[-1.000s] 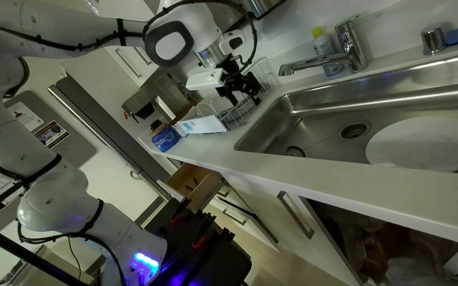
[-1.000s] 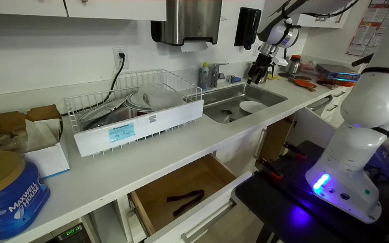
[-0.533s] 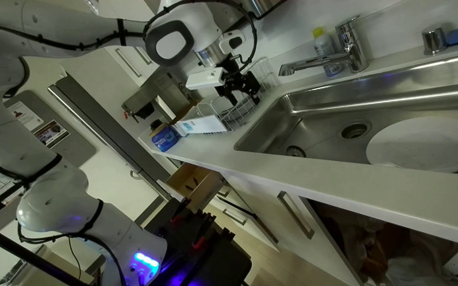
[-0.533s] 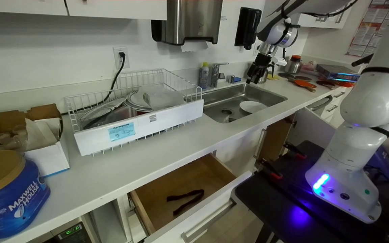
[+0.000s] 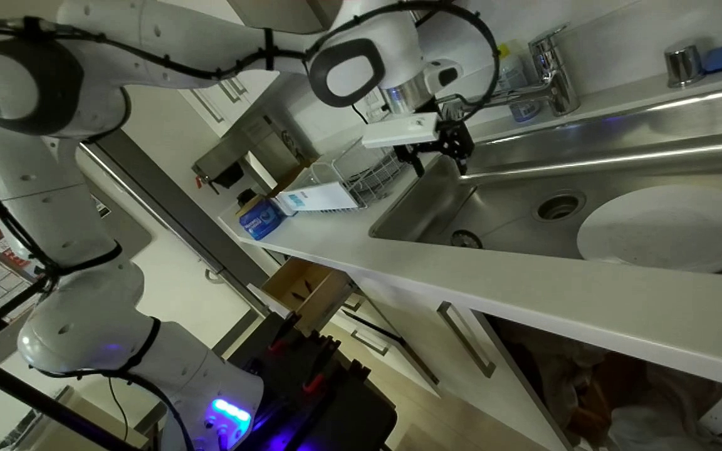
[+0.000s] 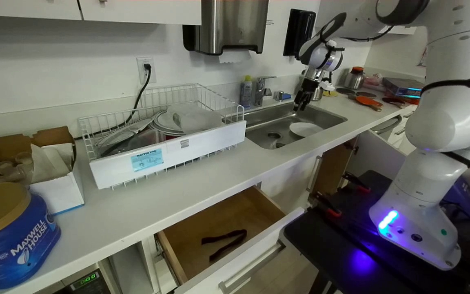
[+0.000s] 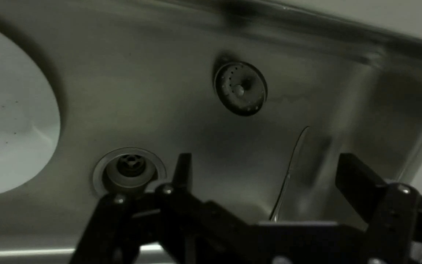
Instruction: Put the plug on the sink drain
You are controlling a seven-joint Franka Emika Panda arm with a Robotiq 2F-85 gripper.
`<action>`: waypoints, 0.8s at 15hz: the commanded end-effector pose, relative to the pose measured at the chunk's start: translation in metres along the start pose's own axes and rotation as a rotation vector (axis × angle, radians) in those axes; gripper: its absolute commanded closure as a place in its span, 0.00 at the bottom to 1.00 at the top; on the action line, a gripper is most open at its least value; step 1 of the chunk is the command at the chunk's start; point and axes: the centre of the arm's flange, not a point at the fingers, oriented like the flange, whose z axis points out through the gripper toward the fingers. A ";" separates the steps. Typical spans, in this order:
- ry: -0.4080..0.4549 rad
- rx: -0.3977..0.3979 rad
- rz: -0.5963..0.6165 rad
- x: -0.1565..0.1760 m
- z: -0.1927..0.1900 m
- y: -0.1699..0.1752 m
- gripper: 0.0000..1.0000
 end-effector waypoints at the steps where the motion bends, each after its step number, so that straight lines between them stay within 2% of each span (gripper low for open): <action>1: -0.058 0.152 -0.061 0.036 0.046 0.043 0.00; 4: -0.093 0.301 -0.108 0.039 0.074 0.048 0.00; 7: -0.110 0.404 -0.120 0.043 0.078 0.052 0.00; 12: -0.114 0.336 -0.054 0.046 0.077 0.057 0.00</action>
